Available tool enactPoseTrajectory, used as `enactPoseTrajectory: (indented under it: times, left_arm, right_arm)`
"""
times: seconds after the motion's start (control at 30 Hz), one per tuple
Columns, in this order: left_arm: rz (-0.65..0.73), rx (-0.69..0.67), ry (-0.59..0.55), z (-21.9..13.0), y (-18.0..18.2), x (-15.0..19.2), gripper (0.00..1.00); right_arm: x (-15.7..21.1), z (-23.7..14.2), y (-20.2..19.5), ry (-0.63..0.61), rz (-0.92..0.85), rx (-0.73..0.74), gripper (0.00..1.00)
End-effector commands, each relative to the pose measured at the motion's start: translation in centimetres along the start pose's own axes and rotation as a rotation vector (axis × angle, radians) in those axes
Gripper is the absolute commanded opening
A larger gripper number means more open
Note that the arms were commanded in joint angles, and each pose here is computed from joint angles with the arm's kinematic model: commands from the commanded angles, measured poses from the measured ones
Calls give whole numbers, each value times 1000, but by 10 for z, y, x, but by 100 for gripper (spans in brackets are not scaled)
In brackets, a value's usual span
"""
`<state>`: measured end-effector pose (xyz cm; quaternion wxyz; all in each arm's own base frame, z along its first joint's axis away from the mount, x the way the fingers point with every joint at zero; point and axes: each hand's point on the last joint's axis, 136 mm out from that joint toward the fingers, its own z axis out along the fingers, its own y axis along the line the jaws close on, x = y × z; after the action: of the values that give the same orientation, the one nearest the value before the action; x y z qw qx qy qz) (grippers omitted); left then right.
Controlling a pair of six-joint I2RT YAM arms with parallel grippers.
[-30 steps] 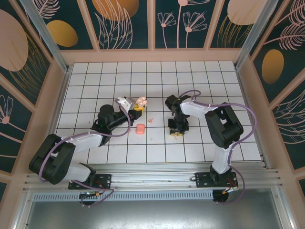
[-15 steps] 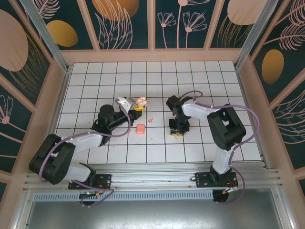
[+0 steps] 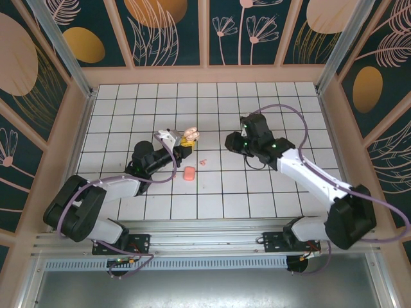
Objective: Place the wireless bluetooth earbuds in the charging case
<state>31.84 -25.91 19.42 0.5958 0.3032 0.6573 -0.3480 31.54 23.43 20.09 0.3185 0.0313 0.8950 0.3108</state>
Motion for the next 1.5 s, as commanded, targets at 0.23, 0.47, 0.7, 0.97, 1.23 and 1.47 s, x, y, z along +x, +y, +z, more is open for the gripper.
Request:
enactPoseTrajectory:
  times: [0.23, 0.47, 0.7, 0.97, 1.23, 1.47]
  left_arm:
    - [25, 66, -97, 14, -9, -31, 11]
    - [26, 78, -107, 18, -11, -37, 11]
    - [27, 81, -109, 18, -12, -39, 12]
    - [38, 82, -107, 18, -12, -42, 11]
    - [40, 80, -122, 17, -13, -49, 12]
    - [37, 78, -136, 16, -13, -54, 12]
  right_arm:
    - [-43, -32, 92, -311, -159, -312, 21]
    - [-35, -27, 127, -309, -245, -368, 21]
    - [-26, -14, 146, -275, -297, -386, 21]
    - [-24, -1, 156, -248, -346, -381, 21]
    - [-17, 9, 153, -219, -363, -354, 21]
    - [-10, 11, 140, -198, -366, -310, 21]
